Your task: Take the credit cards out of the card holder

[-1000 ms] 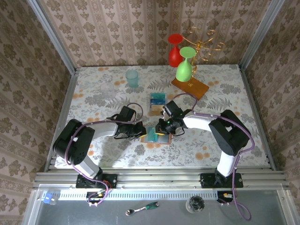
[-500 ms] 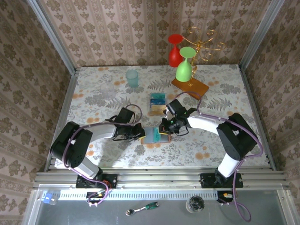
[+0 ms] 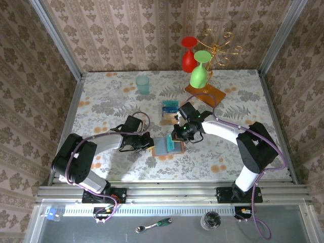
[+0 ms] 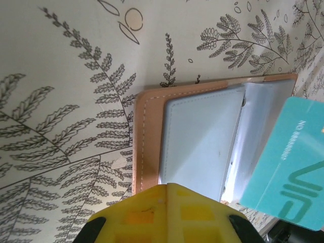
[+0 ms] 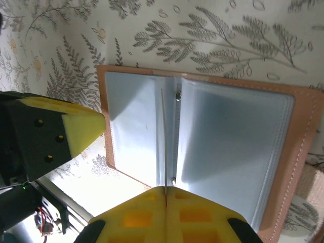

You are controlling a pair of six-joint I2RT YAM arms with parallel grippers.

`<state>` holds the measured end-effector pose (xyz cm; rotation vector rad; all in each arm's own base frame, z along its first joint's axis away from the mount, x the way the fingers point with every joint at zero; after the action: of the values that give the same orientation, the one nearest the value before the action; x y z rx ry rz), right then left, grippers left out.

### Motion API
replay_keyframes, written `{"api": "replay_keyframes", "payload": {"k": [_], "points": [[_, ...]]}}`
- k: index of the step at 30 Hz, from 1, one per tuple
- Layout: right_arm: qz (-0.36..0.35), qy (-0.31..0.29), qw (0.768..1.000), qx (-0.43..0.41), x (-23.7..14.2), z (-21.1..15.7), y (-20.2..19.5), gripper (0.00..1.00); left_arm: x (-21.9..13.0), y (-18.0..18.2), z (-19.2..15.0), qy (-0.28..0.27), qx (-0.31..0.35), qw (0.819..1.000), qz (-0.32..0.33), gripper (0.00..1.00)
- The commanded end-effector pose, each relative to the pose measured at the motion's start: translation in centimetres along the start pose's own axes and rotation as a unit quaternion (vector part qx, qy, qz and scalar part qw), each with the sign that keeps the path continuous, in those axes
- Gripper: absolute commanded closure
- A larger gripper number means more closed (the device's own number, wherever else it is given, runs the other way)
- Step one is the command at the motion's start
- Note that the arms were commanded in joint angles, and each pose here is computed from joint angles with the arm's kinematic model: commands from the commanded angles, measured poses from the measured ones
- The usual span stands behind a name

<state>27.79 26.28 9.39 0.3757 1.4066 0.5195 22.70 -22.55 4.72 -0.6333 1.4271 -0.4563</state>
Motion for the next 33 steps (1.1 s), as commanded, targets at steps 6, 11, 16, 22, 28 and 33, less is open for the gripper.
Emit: {"api": "replay_keyframes", "payload": {"k": [6, 11, 16, 22, 28, 33], "points": [[-0.064, 0.015, 0.983, -0.174, -3.5, 0.7, 0.4, 0.95, -1.4, -1.1, 1.0, -0.015, 0.021, 1.000, -0.009, 0.96], [-0.111, 0.038, 0.948, -0.296, -5.0, 1.4, 0.0, 0.96, -1.7, -1.2, 1.0, -0.020, 0.024, 0.999, -0.010, 0.96], [-0.146, 0.069, 0.898, -0.410, -6.4, 2.7, 0.1, 0.95, -2.1, -1.0, 0.9, -0.023, 0.023, 0.999, -0.005, 0.95], [-0.181, 0.099, 0.840, -0.502, -6.9, 4.7, 0.0, 0.97, -2.7, -0.9, 1.0, -0.031, 0.022, 0.999, -0.005, 0.95], [-0.209, 0.128, 0.801, -0.545, -6.9, 6.9, -0.2, 0.99, -3.2, -1.3, 1.3, -0.036, 0.026, 0.999, -0.011, 0.93], [-0.222, 0.123, 0.790, -0.559, -7.0, 9.3, 0.3, 0.99, -3.5, -1.3, 1.6, -0.046, 0.026, 0.999, -0.008, 0.89]]}}
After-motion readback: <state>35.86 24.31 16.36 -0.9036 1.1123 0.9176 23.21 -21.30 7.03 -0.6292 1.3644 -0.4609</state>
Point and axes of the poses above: each hand's point on the last joint's axis, 136 mm out from that joint toward the fingers, its own x axis out along the fingers, its own y axis along the line the jaws close on, z = x × y, the point moved 2 cm from there along -x, back along the fingers
